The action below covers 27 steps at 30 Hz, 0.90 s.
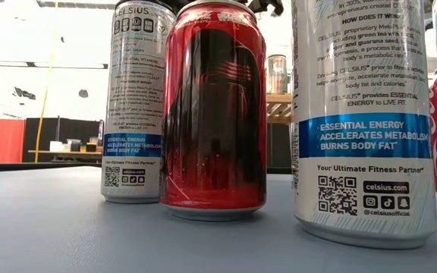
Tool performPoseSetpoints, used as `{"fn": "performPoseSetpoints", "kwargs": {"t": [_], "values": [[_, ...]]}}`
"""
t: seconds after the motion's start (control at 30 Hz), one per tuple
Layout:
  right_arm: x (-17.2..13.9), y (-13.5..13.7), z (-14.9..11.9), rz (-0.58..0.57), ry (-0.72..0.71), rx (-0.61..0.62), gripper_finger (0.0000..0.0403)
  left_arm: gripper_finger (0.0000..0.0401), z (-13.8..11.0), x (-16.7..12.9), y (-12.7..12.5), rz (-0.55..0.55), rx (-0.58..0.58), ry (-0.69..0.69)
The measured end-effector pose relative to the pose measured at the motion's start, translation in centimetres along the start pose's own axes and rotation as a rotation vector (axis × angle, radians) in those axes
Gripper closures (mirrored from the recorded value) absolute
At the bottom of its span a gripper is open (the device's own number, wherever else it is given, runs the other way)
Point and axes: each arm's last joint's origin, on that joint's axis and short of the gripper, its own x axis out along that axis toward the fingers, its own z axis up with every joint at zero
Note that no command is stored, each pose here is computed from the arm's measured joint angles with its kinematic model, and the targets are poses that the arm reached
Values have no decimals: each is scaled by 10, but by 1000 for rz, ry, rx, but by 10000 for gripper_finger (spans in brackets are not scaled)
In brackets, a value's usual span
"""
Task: Place canned beverage on shelf
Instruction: Put the left white-yellow soda can on the shelf aligned with the other white-yellow soda can
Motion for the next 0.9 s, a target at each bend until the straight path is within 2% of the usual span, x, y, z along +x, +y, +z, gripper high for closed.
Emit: {"fn": "performPoseSetpoints", "kwargs": {"t": [0.2, 0.4, 0.53, 0.73, 0.9], "values": [[0, 1, -2, 24, 17, -4, 262, 80, -3, 5, -5, 33, -7, -8], [-2, 10, -3, 61, 18, -5, 262, 80, -4, 6, -3, 99, 46, 10], [-3, 14, -3, 86, 16, -6, 262, 80, -4, 6, -4, 59, 45, 4], [-4, 18, -3, 98, 17, -9, 262, 81, -12, 10, -6, 75, 37, 42], [-5, 19, -3, 102, 15, -8, 261, 107, -11, 10, -6, 89, 29, 36]]}}
